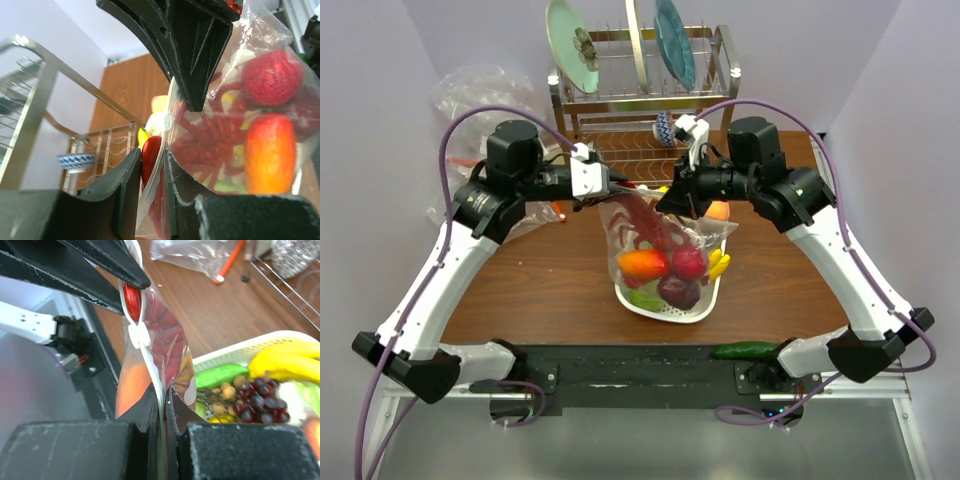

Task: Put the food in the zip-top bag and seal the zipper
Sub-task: Zip the zipper food storage bag at the center of the board.

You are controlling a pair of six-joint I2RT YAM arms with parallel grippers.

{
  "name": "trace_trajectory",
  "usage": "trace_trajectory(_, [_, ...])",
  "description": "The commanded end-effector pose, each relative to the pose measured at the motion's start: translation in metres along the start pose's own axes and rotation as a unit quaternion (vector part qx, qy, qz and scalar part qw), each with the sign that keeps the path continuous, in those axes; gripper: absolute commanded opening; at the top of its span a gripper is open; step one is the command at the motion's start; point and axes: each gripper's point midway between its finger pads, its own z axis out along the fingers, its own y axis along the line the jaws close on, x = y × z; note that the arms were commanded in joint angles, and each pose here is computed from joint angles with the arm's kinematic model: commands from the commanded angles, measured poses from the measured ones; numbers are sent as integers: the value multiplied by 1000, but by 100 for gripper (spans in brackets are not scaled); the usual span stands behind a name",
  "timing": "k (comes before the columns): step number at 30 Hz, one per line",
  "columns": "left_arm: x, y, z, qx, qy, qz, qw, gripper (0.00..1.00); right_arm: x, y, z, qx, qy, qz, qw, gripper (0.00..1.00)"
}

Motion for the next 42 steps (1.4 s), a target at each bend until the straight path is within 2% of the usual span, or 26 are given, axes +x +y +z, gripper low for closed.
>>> trace_trajectory(1, [38, -49, 17, 93, 34, -147, 984, 0, -73, 34, -9, -44, -137, -93, 985, 0])
trace_trajectory(8, [63, -78, 37, 125, 80, -191, 970, 0, -91, 33, 5, -11, -173, -132, 976, 0])
trace_trajectory(11, [81, -96, 53, 143, 122, -204, 961, 0, -97, 39, 11, -22, -181, -139, 973, 0])
trace_trajectory(15, [93, -107, 61, 149, 139, -208, 957, 0, -102, 42, 13, -25, -193, -145, 970, 0])
trace_trajectory(22, [60, -76, 48, 76, 101, -145, 981, 0, -75, 17, 11, 35, -158, -143, 976, 0])
trace_trajectory(28, [34, -57, 39, 61, 78, -151, 984, 0, -54, 11, 1, 54, -142, -134, 979, 0])
trace_trajectory(29, [34, -55, 39, 57, 77, -156, 983, 4, -50, 12, 1, 53, -138, -132, 980, 0])
trace_trajectory(30, [30, -52, 37, 51, 70, -151, 985, 20, -48, 12, 1, 52, -135, -131, 981, 0])
trace_trajectory(33, [16, -48, 29, 33, 47, -135, 989, 49, -40, 10, 2, 52, -123, -126, 983, 0])
trace_trajectory(36, [-9, -30, 15, -12, 0, -110, 994, 67, -35, 7, 5, 55, -112, -120, 985, 0])
trace_trajectory(39, [-23, -2, -10, -76, -25, -128, 989, 73, -28, 4, 9, 53, -103, -112, 987, 0])
trace_trajectory(42, [-21, 25, -35, -147, -26, -159, 976, 76, -22, 4, 12, 47, -99, -108, 988, 0])
